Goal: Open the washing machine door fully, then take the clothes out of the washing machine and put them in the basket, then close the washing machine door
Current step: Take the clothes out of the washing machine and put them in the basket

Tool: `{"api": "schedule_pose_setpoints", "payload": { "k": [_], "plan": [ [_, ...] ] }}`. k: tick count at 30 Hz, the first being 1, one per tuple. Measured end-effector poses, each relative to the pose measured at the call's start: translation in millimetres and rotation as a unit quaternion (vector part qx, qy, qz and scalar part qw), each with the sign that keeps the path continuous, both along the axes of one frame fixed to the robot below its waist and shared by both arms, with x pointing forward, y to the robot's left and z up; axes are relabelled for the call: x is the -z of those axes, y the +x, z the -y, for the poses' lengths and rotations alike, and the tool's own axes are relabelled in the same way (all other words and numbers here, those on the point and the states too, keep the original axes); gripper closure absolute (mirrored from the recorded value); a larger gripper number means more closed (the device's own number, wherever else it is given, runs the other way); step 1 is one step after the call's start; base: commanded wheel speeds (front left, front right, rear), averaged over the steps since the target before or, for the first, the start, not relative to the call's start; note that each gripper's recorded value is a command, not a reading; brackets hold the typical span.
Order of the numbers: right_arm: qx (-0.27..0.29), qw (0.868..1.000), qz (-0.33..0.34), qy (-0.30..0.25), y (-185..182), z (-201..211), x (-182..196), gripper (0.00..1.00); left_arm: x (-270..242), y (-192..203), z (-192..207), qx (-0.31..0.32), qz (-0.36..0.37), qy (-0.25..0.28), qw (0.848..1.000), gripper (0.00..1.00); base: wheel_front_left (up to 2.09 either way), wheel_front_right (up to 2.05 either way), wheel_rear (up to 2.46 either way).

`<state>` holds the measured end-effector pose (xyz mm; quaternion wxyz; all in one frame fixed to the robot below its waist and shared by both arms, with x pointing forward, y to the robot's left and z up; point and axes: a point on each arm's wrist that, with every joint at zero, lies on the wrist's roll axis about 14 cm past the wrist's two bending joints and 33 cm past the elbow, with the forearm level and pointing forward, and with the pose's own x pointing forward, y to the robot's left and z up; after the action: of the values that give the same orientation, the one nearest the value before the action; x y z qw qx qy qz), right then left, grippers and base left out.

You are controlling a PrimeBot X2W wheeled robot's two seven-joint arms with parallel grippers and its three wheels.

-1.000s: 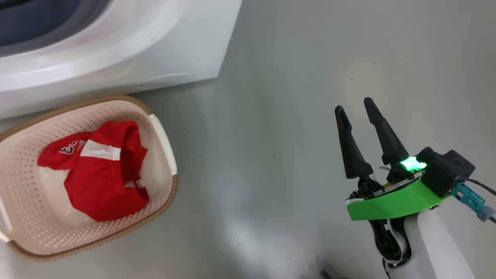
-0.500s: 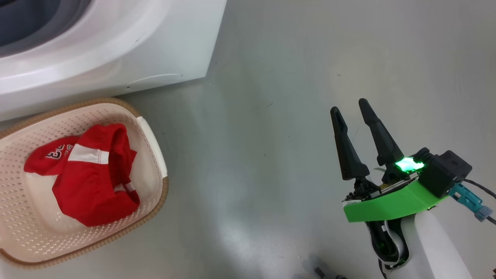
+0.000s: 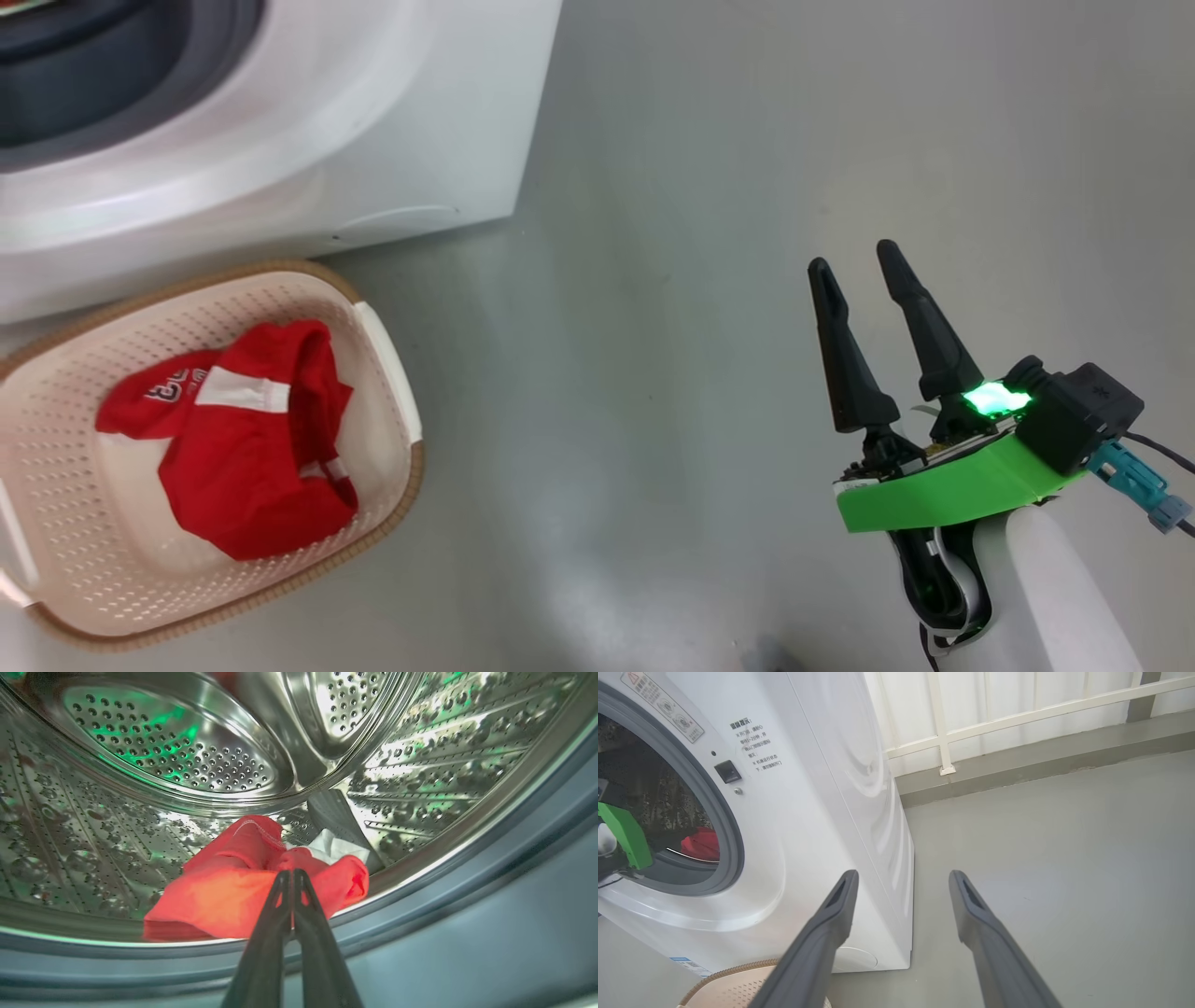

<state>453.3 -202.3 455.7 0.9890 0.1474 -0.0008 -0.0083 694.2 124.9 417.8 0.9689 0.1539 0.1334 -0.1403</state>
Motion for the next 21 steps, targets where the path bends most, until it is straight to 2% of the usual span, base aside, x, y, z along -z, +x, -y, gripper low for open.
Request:
{"api": "schedule_pose_setpoints", "payload": {
  "k": [4, 9, 14, 21],
  "plan": [
    [-0.002, 1.0, 0.009, 0.002, -1, -2, -7, 0.0, -10, -11, 6, -0.009, 0.006, -0.064, 0.998, 1.0, 0.0, 0.0, 0.0],
    [-0.007, 1.0, 0.014, 0.0, -8, -6, -14, 0.0, -26, -25, 5, -0.022, 0.022, -0.116, 0.993, 1.0, 0.0, 0.0, 0.0],
    [-0.012, 1.0, 0.019, -0.008, -13, -10, -20, 0.0, -56, -39, 0, -0.029, 0.063, -0.175, 0.982, 1.0, 0.0, 0.0, 0.0],
    [-0.016, 1.0, 0.021, -0.009, -22, -14, -24, 0.0, -80, -73, -10, -0.04, 0.107, -0.231, 0.966, 1.0, 0.0, 0.0, 0.0]
  ]
}}
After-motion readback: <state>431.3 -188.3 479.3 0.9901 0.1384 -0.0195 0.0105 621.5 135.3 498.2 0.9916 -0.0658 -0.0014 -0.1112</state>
